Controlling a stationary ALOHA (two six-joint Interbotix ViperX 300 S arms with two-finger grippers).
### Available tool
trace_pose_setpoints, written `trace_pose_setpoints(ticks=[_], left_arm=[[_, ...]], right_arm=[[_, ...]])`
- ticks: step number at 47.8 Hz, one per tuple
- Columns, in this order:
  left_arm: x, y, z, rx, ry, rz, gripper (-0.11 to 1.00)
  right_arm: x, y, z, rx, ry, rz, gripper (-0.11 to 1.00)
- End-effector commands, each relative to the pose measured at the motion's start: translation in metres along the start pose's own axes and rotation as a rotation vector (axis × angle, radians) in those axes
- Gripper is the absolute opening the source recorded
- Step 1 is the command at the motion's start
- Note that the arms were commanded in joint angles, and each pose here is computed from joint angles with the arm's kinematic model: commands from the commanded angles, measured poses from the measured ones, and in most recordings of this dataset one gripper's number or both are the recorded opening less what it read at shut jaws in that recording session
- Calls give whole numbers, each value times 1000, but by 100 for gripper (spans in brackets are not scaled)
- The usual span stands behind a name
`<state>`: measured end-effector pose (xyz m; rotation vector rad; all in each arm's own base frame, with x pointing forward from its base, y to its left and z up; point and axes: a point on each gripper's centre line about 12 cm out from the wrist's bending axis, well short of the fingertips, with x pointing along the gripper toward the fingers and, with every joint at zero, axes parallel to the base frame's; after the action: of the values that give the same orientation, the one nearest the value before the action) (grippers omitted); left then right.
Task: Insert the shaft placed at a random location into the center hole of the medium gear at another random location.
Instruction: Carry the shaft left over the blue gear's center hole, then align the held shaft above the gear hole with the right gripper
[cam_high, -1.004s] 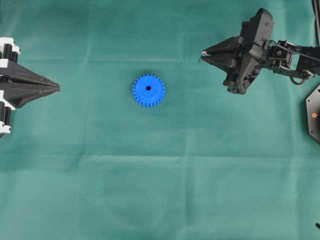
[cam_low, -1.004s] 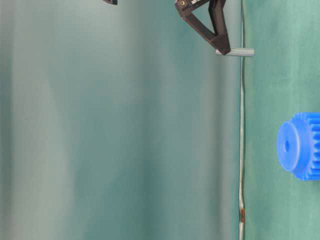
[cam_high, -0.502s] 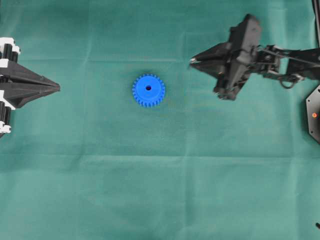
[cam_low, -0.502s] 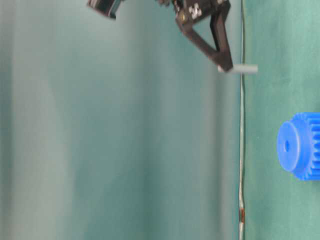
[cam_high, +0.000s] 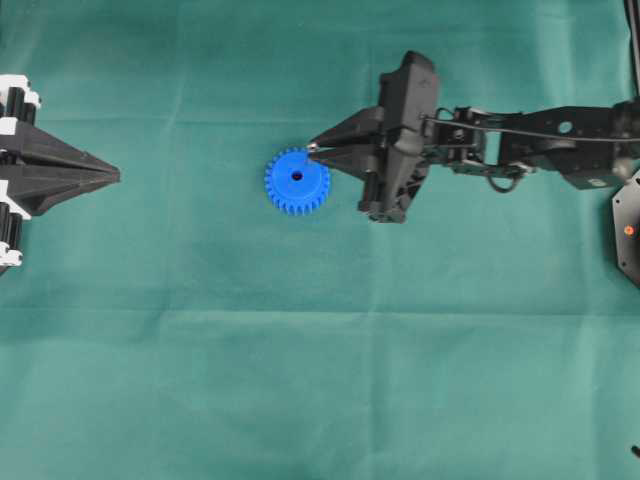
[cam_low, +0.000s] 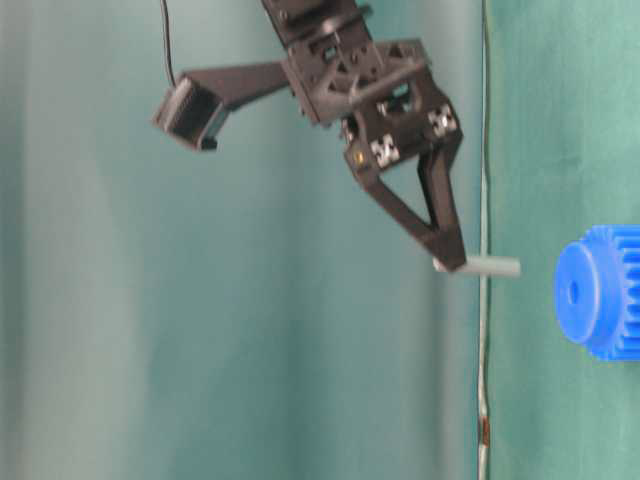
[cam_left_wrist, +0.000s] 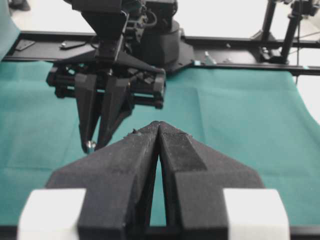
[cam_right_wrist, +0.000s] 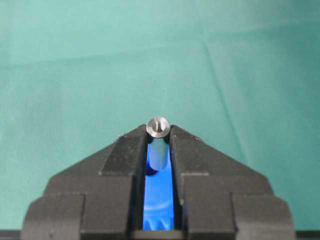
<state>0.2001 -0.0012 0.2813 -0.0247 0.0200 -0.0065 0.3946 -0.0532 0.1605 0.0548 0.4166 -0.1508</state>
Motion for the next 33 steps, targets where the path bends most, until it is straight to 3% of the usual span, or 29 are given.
trace_pose_setpoints(ticks=[1, 22, 33], left_arm=[[3, 0, 9, 0, -21, 1, 0], [3, 0, 9, 0, -21, 1, 0], [3, 0, 9, -2, -20, 1, 0]], right_arm=[[6, 6, 16, 12, -36, 13, 14], [12, 8, 14, 18, -27, 14, 14], [19, 8, 2, 20, 4, 12, 14]])
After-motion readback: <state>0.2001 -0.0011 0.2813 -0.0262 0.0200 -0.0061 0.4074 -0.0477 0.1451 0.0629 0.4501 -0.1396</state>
